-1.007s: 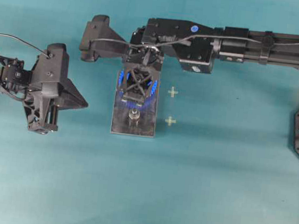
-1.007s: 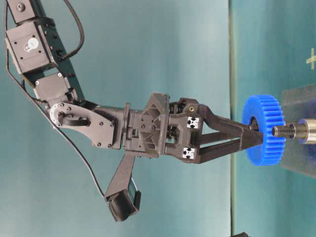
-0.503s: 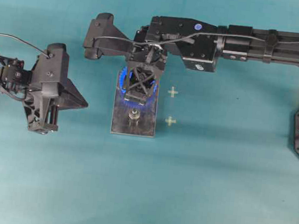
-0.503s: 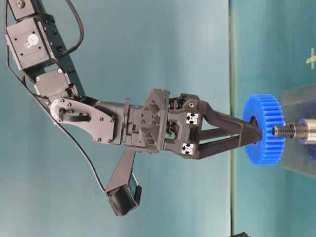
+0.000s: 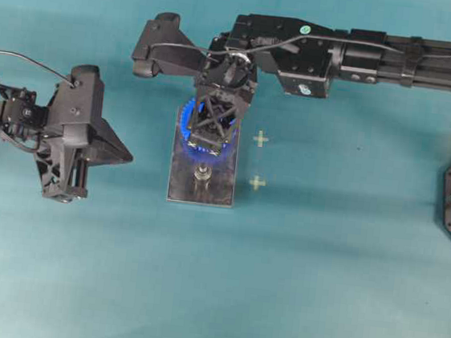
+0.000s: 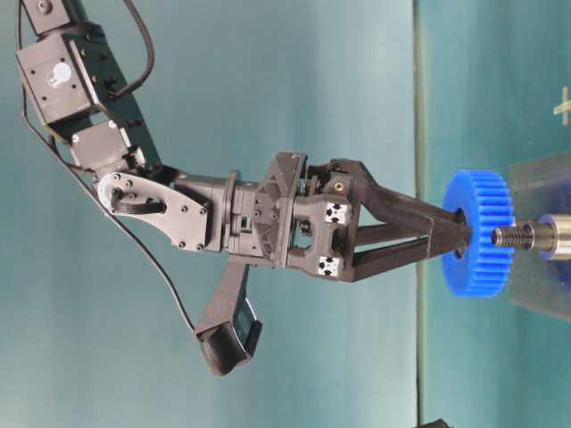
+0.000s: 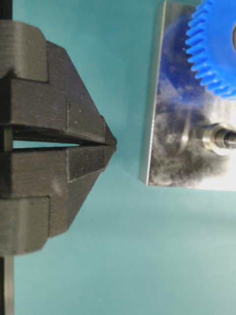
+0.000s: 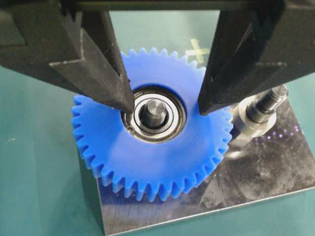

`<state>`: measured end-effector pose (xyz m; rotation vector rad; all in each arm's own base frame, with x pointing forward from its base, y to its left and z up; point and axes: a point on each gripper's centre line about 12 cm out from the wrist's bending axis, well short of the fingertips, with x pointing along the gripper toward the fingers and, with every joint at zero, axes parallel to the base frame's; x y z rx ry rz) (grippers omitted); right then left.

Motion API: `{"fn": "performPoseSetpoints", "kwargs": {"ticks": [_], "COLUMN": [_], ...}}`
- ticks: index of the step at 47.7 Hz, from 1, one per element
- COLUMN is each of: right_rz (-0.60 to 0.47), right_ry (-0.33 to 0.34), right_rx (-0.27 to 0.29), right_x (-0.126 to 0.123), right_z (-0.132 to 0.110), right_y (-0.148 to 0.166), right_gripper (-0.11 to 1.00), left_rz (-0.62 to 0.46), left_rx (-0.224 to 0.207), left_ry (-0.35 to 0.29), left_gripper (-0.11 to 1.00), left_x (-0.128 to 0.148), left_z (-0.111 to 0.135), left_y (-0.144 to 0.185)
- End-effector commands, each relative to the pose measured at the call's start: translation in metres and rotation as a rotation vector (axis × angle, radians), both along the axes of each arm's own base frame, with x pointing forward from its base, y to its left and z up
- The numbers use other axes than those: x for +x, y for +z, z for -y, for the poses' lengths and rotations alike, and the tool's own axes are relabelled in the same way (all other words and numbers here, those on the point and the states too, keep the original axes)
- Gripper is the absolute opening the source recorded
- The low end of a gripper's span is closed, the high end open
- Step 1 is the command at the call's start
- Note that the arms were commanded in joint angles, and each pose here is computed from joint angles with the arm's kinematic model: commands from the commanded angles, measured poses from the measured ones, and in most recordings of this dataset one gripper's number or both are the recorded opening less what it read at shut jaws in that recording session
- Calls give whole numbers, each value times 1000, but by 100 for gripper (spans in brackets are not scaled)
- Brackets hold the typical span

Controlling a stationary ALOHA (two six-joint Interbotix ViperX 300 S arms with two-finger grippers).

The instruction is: Fit the large gear onto the shaft.

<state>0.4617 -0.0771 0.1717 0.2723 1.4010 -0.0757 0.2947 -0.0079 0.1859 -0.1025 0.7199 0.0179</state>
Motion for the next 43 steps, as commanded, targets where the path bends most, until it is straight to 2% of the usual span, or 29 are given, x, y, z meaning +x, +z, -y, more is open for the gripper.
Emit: {"fn": "performPoseSetpoints", "kwargs": {"ticks": [1,11,18,23,33,43], "right_rz": [57,123,192,218,270,411], "right_ry": [-14,-4,-1,0,-6,-9], "right_rx": [-18,-36,-68,-75,-89,-126], "right_x": [-2,-4,-24,-41,-74,-94], "right_z": [11,8,6,3,-5,-15], "right_y": [27,67,105,115,111,106], "right_gripper": [69,69,69,69,69,69], "left_rz": [21,26,25,23,53,92], "left_rx": [-1,-1,-1,4,20,73], "left_ry": [-1,-1,-1,-5,-19,-62], "left_gripper": [0,0,0,0,0,0], "left_x": [2,2,1,1,0,-2], "left_z": [1,1,0,0,0,0], "left_y": [6,7,6,5,12,22]}}
